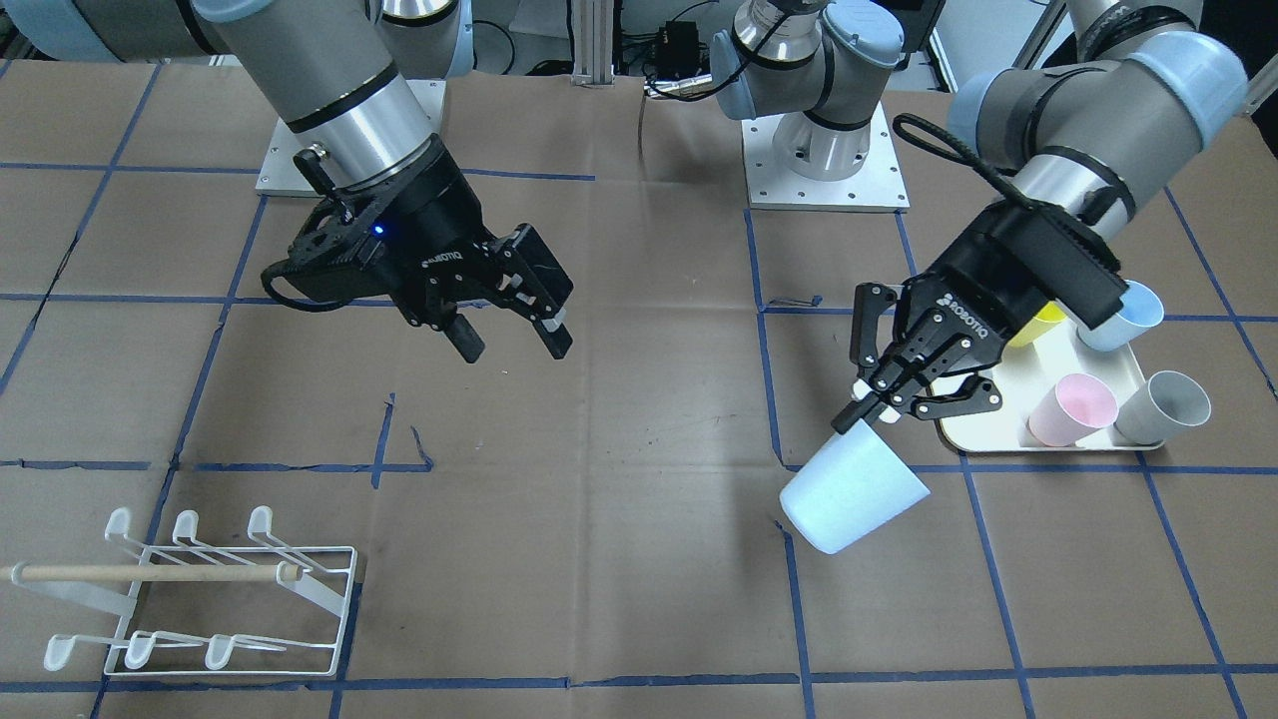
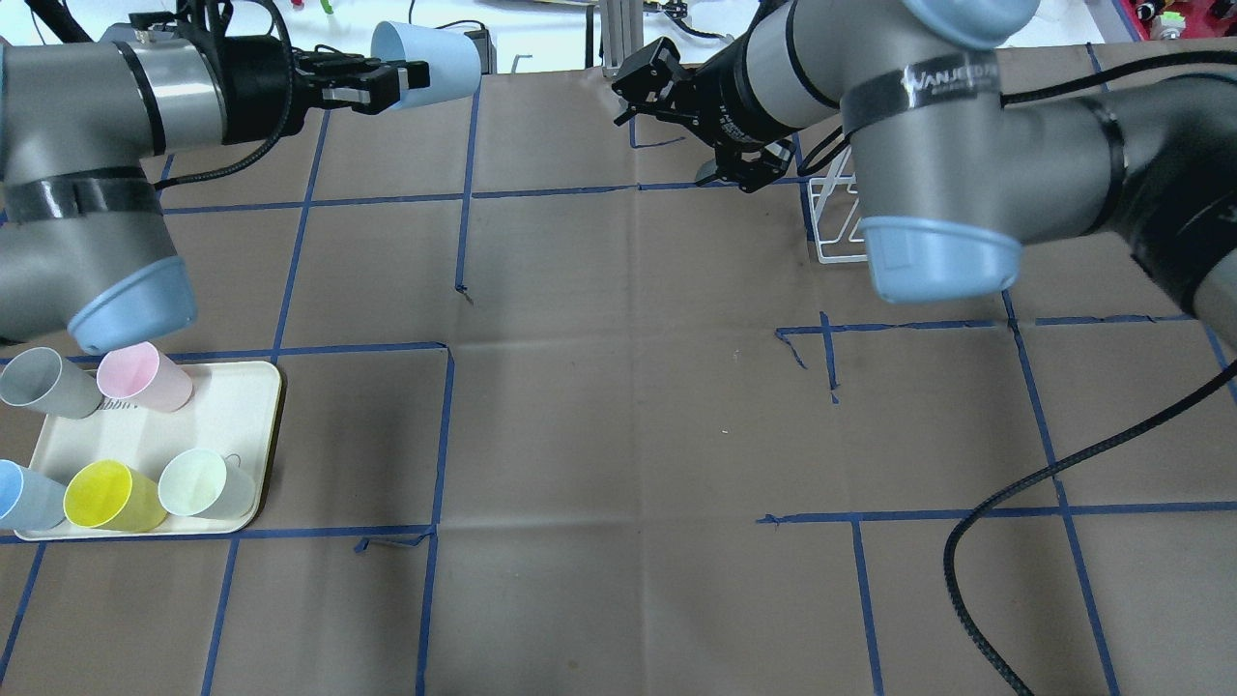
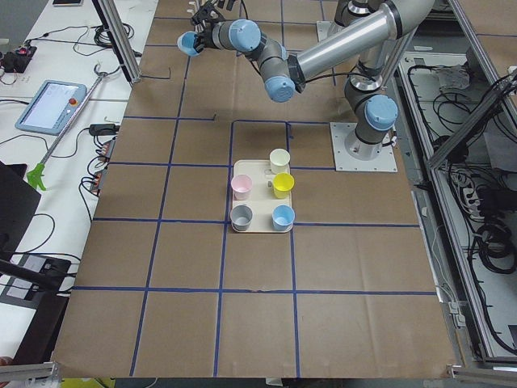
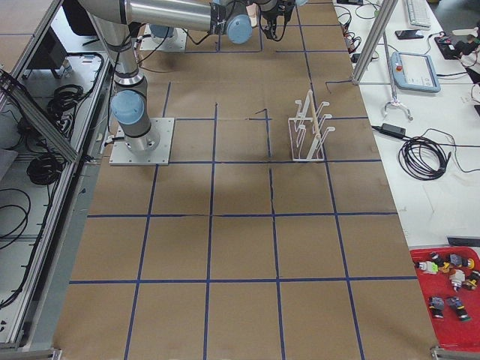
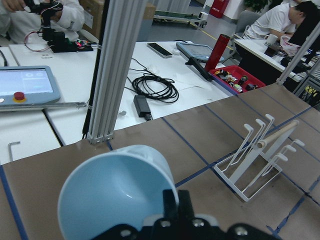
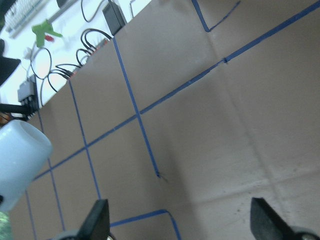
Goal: Transfer IKEA cup to right arm and place on rack
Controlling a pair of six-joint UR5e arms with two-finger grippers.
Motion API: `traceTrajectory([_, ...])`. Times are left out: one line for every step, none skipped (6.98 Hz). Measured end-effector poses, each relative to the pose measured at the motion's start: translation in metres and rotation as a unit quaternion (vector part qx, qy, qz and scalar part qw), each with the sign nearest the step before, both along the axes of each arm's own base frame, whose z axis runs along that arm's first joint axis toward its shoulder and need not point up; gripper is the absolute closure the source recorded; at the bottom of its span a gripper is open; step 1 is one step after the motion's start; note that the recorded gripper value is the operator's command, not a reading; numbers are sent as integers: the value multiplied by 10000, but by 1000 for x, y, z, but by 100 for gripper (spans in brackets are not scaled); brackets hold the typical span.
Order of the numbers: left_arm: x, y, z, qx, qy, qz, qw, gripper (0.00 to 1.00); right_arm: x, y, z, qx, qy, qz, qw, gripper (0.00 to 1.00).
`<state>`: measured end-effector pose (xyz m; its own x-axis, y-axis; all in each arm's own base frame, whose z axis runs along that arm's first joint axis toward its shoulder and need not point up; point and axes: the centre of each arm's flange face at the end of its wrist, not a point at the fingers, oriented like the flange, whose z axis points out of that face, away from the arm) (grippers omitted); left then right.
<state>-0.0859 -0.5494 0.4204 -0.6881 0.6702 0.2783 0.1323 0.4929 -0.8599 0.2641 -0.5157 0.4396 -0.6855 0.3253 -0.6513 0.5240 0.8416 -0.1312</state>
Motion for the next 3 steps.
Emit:
traceTrajectory([-10,5,-16,-266,208,-295,9990,100,4,11,-14,-152,-608,-520,9967,0])
traceTrajectory([-20,3,-38,-457,384,-538,9968,100,4,27,-27,-267,-1262,-954,9870,0])
traceTrajectory([-32,4,-52,-518,562,-590,9953,100,4,43,-35,-317,-1895,-1294,9728,0])
